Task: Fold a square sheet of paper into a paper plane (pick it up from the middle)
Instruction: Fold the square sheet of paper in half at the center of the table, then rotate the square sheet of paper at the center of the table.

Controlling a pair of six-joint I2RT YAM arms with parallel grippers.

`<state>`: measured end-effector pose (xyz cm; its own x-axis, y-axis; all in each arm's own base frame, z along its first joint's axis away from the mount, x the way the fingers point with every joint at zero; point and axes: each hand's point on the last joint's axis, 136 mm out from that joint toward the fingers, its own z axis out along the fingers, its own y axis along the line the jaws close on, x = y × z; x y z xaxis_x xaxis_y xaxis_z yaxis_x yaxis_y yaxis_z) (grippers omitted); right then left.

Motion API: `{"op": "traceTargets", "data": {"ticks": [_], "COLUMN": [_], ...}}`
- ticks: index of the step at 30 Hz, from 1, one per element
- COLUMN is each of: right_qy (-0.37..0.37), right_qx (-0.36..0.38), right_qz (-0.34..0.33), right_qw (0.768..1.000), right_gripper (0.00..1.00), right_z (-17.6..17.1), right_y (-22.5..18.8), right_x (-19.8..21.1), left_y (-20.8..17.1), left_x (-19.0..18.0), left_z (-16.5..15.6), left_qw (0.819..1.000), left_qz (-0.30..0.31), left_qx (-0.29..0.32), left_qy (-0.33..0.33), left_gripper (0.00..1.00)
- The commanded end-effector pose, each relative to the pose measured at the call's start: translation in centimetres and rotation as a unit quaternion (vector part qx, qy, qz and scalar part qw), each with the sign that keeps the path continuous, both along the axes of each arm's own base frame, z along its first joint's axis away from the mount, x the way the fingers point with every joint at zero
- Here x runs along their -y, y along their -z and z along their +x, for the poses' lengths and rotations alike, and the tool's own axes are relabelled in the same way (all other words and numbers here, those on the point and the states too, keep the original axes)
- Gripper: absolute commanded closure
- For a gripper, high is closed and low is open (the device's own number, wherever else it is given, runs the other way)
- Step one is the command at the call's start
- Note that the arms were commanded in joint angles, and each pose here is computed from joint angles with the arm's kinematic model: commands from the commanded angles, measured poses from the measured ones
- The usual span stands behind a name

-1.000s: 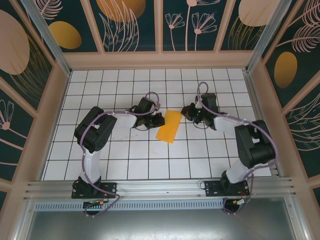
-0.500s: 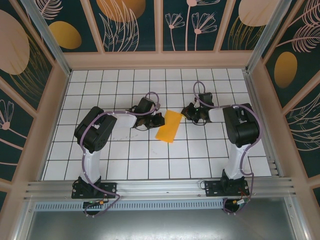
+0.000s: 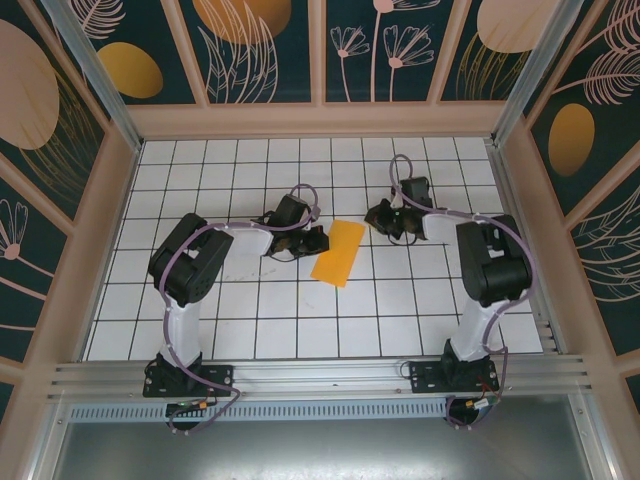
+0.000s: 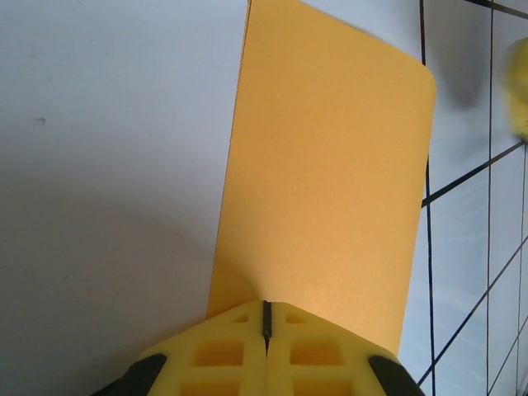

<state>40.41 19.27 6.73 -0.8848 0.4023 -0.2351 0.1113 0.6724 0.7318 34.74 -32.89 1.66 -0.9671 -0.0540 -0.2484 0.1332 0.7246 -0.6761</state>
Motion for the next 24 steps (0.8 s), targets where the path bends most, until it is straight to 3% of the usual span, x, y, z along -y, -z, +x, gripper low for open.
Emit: {"op": "traceTargets", "data": {"ticks": [1,9,14,24], "right_qy": [-0.002,0.01,-0.014,-0.046], "right_qx": [0.024,0.008,-0.01,-0.024], "right_qz": [-0.017,-0.021,-0.018,-0.02], "right_qw": [1.0,1.0,1.0,0.998], "right_gripper": [0.83,0.7,0.7,0.72], "right_z": [-1.7,-5.7,-6.4,-5.9], "right_y": [-1.4,0.7,2.1,3.6], "right_x": [0.0,-0.9,-2.0,-3.6], "left_y": [0.3,-3.5,-4.7,-6.0], "left_x": [-0.9,-1.0,-2.4,-5.2], "left_z": [-1.7,-0.8,-0.3,-0.2], "left_qw": [1.0,0.999,0.997,0.989], "left_qz": [0.022,0.001,0.014,0.036], "left_qx": [-0.02,0.029,0.058,0.092], "left_qy": [0.003,-0.014,-0.051,-0.11], "left_gripper": [0.98,0.83,0.74,0.72]}}
